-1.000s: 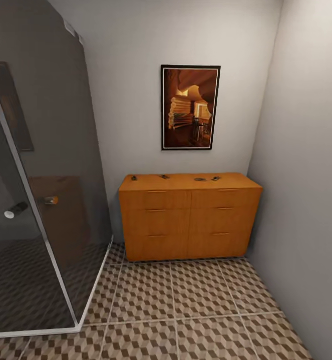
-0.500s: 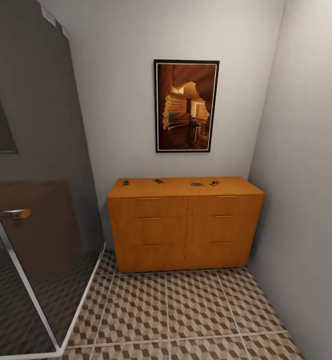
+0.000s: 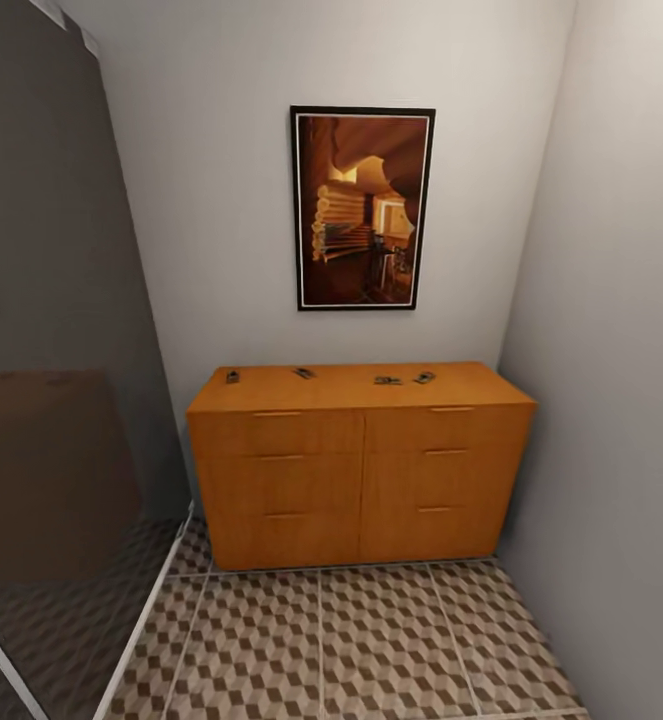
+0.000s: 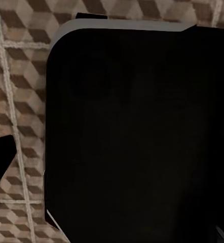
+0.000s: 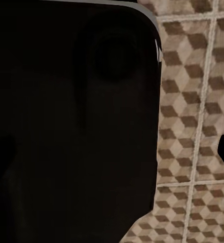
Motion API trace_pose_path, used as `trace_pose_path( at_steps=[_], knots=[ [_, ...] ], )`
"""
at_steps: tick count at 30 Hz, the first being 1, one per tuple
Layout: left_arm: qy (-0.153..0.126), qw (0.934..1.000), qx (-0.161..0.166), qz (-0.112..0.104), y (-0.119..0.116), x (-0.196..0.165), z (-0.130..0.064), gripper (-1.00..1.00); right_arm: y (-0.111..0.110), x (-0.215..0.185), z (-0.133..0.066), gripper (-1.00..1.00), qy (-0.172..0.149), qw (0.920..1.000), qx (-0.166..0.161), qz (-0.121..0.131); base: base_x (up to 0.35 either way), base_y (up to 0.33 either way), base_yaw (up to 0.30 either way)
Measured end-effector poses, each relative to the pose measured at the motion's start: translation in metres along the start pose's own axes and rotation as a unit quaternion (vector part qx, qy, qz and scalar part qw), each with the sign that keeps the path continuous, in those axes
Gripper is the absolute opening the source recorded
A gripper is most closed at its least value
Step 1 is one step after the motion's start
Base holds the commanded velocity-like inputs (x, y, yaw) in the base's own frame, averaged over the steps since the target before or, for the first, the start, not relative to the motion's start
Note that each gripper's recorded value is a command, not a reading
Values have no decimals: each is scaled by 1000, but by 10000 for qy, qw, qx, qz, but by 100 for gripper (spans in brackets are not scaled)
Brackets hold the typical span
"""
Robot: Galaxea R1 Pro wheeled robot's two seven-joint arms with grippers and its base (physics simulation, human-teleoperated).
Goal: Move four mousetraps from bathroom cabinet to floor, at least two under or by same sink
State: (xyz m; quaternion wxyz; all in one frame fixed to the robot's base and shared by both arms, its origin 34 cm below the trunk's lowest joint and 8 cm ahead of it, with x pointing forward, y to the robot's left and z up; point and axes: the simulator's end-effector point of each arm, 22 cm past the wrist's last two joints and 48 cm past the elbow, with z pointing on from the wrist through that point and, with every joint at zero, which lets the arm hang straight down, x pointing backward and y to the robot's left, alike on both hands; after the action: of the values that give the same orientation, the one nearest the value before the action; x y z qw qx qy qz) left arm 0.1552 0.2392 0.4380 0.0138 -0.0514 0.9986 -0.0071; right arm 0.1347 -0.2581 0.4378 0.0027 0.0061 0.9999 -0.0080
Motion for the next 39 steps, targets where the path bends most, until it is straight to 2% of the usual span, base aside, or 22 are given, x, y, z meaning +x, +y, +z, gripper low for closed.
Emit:
trace_pose_path(
  at_steps=[9,39],
  knots=[
    [-32,10000,1,-6,0,-1,0,100,0,0,0,100,0,10000,0,-5,321,-107,0],
    [-54,10000,-4,-4,1,-3,0,100,1,0,0,100,-4,10000,-7,-5,321,-4,0]
  ],
)
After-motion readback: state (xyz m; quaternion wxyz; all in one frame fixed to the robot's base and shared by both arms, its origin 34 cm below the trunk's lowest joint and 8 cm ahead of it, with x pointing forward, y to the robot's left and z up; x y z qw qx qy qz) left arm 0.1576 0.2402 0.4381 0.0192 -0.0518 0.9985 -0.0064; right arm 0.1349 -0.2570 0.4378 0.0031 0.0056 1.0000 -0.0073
